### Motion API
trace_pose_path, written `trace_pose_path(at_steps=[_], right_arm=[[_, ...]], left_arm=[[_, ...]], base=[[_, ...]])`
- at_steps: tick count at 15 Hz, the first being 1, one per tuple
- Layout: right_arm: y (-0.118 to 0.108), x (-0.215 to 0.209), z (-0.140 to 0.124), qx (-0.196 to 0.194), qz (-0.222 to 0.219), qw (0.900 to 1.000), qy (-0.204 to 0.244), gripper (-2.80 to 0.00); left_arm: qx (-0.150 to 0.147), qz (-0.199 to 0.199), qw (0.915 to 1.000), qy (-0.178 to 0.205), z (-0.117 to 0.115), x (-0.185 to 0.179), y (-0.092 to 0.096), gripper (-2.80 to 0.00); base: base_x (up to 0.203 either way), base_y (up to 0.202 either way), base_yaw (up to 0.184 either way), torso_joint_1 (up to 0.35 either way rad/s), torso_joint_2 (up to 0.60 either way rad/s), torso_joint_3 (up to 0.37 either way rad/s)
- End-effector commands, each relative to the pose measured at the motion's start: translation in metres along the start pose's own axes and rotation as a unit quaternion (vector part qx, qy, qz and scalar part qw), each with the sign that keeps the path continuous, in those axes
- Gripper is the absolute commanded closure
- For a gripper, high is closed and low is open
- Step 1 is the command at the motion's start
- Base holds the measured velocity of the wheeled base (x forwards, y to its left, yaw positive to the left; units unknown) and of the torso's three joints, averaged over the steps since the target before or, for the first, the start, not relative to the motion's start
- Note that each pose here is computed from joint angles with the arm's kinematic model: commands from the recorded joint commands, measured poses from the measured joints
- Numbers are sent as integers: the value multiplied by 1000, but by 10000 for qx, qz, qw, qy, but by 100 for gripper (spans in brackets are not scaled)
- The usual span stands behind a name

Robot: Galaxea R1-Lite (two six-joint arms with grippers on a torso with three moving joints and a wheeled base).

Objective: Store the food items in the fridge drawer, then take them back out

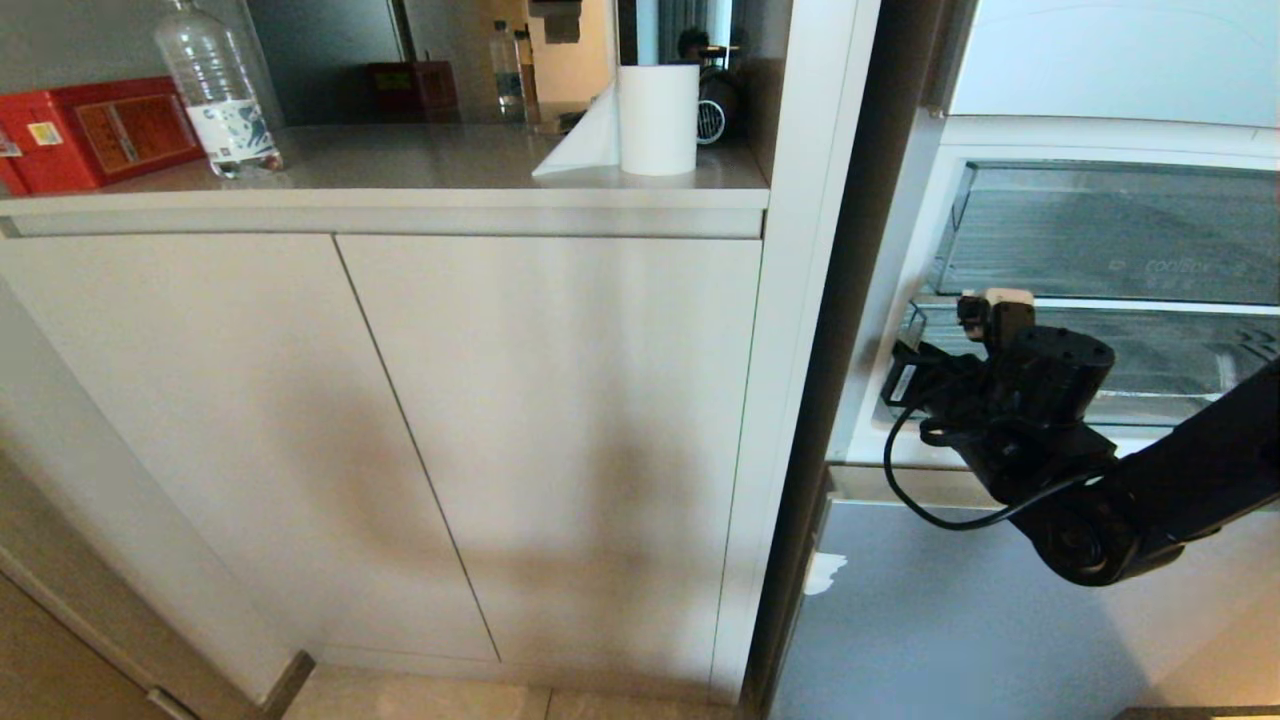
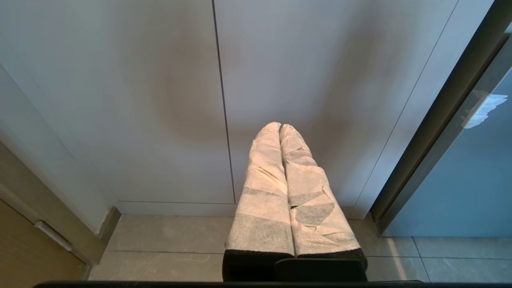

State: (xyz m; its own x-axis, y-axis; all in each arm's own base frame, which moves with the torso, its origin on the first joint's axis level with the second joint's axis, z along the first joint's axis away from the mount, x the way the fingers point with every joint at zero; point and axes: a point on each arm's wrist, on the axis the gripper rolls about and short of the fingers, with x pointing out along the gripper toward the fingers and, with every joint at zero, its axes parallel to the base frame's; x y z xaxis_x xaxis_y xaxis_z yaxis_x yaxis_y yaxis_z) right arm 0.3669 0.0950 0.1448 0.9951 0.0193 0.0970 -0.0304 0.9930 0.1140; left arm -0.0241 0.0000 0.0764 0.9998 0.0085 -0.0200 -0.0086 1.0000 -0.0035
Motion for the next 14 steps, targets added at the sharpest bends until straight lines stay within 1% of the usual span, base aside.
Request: trace_pose_path(at_steps=[1, 8, 9, 11, 14], right_arm=[[-1, -7, 7, 24, 2, 10000, -60, 0], [-4, -25, 14, 44, 24, 10000, -9, 0], [-4, -30, 13, 31, 37, 10000, 51, 0], [-3, -40, 13, 39, 73, 9999, 134, 0], [-1, -73, 14, 57, 182, 9992, 357, 0]], left_arm=[[0, 1, 10000, 1, 0, 0, 0, 0], [-5, 4, 10000, 2, 0, 0, 0, 0], [-4, 4, 10000, 7, 0, 0, 0, 0], [-5, 4, 10000, 7, 0, 0, 0, 0], [-5, 4, 10000, 7, 0, 0, 0, 0]], base=[[0, 0, 0, 0, 0, 0], [0, 0, 0, 0, 0, 0], [0, 0, 0, 0, 0, 0], [0, 0, 0, 0, 0, 0], [0, 0, 0, 0, 0, 0]])
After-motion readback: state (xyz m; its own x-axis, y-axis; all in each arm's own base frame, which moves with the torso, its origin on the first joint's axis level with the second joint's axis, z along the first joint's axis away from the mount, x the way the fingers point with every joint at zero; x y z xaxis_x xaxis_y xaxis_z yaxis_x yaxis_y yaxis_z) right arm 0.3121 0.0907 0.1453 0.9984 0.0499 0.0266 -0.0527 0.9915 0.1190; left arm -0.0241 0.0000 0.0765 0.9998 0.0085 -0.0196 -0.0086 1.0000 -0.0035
